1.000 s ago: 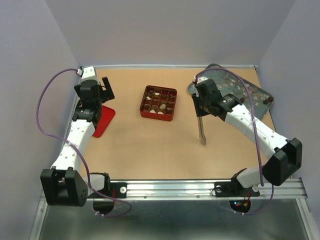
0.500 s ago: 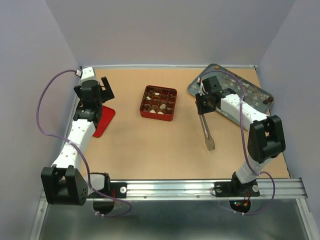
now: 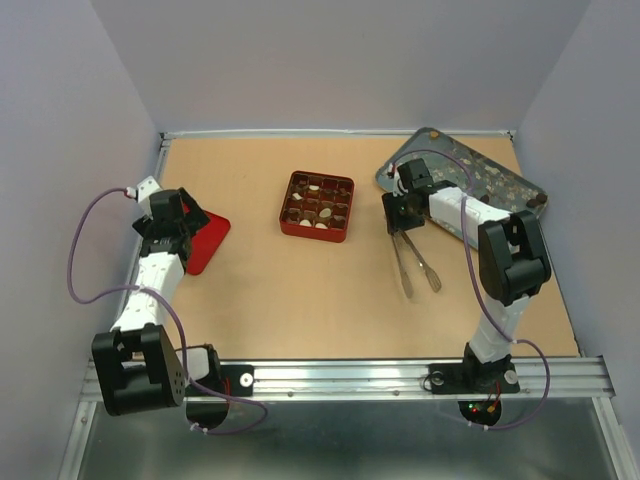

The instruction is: Pack the chocolate

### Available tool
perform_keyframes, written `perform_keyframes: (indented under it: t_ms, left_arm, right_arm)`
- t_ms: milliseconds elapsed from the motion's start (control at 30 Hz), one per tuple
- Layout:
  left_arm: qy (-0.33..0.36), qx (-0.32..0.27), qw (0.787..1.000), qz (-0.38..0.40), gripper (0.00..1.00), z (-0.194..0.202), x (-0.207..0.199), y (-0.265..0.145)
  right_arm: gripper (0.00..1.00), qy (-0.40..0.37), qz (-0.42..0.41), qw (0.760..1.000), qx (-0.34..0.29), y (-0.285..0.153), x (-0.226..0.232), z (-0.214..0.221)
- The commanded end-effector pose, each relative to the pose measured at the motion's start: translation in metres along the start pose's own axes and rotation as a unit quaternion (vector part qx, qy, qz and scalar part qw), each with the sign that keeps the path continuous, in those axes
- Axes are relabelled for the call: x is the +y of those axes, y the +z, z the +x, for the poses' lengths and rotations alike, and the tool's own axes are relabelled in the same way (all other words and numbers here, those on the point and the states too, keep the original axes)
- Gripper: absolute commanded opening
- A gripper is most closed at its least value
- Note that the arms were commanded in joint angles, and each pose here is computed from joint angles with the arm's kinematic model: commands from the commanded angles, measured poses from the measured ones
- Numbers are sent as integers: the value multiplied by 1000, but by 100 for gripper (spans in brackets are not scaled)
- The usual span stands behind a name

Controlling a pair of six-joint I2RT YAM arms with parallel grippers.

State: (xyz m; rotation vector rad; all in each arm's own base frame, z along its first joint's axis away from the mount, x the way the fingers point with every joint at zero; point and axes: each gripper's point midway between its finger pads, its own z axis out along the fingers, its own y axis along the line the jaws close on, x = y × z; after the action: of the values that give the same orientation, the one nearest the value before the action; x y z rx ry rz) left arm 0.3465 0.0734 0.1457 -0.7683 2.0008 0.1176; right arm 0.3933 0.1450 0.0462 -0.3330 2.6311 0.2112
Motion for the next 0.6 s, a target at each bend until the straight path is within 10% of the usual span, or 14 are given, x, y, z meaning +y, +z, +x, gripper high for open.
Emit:
perform_keyframes:
  t_ms: [0,567]
  left_arm:
    - [-60,-20,998,-8,99,-4,9,-8]
    - [-181,-21,976,-119,90,58,81,-10]
  right_arm:
    - [57,-8,-2,998,-61,-5,0,-37]
    - [71,3,-25,988,-151,-67,13,-75]
